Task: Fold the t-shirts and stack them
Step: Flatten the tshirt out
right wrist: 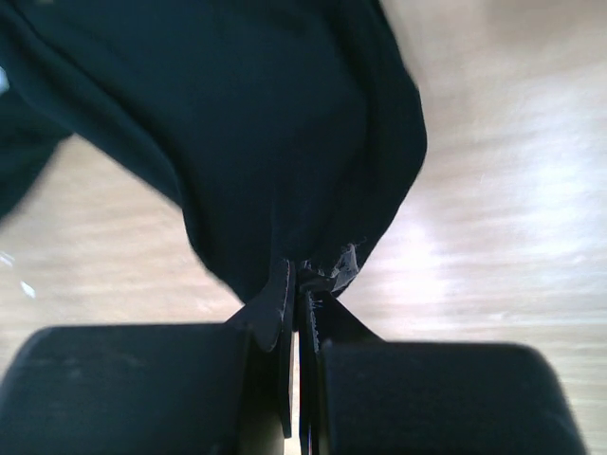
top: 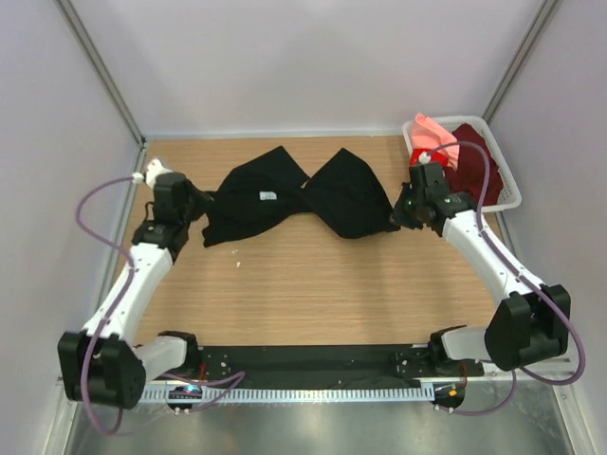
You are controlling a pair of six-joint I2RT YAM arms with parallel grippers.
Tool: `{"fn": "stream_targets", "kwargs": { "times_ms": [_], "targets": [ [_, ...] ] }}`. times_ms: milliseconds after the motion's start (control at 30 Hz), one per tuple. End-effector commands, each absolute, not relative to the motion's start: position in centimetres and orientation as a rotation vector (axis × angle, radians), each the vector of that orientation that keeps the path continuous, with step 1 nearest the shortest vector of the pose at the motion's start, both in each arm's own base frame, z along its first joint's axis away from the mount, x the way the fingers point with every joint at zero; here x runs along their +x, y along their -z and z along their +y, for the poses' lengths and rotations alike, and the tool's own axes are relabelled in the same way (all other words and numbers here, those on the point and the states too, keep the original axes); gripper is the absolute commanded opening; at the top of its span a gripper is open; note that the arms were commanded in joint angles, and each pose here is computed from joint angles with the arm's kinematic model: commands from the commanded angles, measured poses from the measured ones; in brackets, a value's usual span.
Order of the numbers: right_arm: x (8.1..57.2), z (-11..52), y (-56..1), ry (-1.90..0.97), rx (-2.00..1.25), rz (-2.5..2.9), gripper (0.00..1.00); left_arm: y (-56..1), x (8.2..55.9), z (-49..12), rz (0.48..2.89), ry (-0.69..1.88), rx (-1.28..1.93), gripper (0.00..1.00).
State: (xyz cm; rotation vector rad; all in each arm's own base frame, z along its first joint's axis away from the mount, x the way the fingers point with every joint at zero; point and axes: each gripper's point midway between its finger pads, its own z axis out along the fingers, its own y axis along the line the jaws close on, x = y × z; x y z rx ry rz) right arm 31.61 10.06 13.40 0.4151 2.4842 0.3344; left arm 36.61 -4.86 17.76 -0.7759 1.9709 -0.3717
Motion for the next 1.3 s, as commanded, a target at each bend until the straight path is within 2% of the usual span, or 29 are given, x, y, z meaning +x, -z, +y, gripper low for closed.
{"fn": "stream_targets", "kwargs": {
  "times_ms": [0, 67, 100, 300, 433, 633, 833, 933, 1033, 1133, 1267],
  "targets": [
    [34.0, 7.3, -20.9, -0.241, 0.505, 2.293, 0.01, -28.2, 34.7, -1.6, 1.790, 0.270, -0.794, 0.00],
    [34.8, 6.4, -24.7, -0.239, 0.535, 2.209, 0.01, -31.6, 33.6, -0.4, 1.741, 0.225, -0.807, 0.00],
    [34.6, 5.4, -25.5, -0.224, 0.565, 2.198, 0.01, -35.6, 33.0, 0.0, 1.667, 0.237, -0.783, 0.00],
    [32.8, 3.4, -32.4, -0.232, 0.587, 2.085, 0.01, -42.7, 29.6, 1.3, 1.565, 0.215, -0.766, 0.00],
    [31.2, 3.7, -32.7, -0.254, 0.569, 2.109, 0.01, -41.5, 29.3, 1.3, 1.612, 0.195, -0.761, 0.00],
    [31.5, 4.3, -28.9, -0.252, 0.537, 2.212, 0.01, -37.2, 30.6, -0.2, 1.724, 0.248, -0.724, 0.00],
    [37.1, 6.3, -27.8, -0.310, 0.471, 2.282, 0.01, -38.7, 29.9, 0.1, 1.692, 0.249, -0.721, 0.00],
    [39.9, 6.6, -33.9, -0.351, 0.445, 2.144, 0.01, -40.9, 28.9, 1.1, 1.658, 0.199, -0.721, 0.00],
    [40.5, 6.3, -38.6, -0.363, 0.433, 2.011, 0.01, -44.7, 27.1, 1.5, 1.568, 0.219, -0.713, 0.00],
    [39.0, 5.4, -43.7, -0.358, 0.432, 1.885, 0.01, -48.7, 24.6, 1.8, 1.459, 0.274, -0.722, 0.00],
    [35.4, 4.4, -45.9, -0.349, 0.466, 1.811, 0.01, -51.5, 21.4, 2.0, 1.360, 0.338, -0.731, 0.00]
  ]
}}
